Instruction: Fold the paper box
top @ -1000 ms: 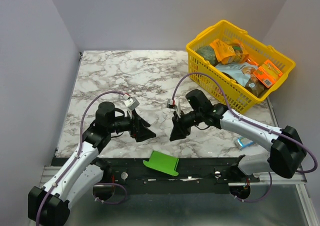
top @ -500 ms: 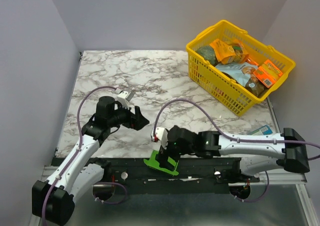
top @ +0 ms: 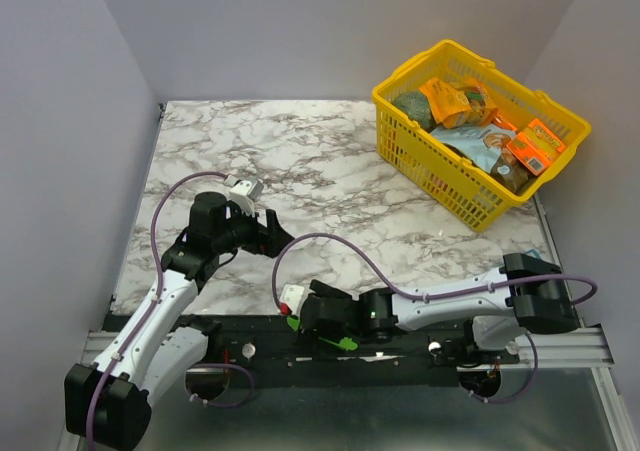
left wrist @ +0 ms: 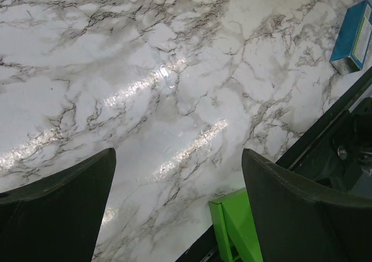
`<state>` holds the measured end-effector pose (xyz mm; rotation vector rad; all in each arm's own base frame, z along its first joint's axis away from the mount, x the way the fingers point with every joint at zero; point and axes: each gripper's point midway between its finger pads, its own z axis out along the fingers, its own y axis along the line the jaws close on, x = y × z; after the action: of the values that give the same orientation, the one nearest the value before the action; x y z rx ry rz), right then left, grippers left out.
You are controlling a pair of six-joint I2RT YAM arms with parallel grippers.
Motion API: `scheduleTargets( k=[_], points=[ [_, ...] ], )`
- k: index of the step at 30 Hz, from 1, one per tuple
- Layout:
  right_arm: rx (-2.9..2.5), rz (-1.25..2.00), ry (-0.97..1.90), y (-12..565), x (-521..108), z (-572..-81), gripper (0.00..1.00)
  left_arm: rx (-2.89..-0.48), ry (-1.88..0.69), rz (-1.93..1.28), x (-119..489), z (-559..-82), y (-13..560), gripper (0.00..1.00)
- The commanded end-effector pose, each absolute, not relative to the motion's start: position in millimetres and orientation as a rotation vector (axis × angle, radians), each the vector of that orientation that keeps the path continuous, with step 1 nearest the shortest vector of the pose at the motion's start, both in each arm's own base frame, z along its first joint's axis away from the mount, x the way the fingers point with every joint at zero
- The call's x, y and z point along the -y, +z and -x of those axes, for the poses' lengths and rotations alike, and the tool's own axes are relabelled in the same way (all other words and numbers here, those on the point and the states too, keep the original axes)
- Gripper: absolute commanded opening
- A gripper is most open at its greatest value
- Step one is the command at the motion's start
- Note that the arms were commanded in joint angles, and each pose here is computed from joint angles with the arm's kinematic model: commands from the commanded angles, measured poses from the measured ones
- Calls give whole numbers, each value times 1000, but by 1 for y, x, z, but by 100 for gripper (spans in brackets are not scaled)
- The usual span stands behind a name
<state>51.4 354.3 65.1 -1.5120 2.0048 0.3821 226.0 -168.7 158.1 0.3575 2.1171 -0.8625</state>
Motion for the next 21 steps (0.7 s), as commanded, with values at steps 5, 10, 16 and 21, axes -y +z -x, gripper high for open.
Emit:
scheduleTargets(
  k=[5,10,16,21],
  points=[
    [-2040,1531,299,54,-364,-53,100,-2079,-852,-360,168,-231,170,98],
    [-2071,1540,275,48,-366,-51,100,-2079,-853,-355,168,-231,170,98],
    [-2139,1539,156,25,-356,-55,98,-2083,-872,-362,170,-230,169,98],
    [-2140,1536,88,16,-350,-60,88,-2077,-877,-366,171,-230,170,98]
  ],
)
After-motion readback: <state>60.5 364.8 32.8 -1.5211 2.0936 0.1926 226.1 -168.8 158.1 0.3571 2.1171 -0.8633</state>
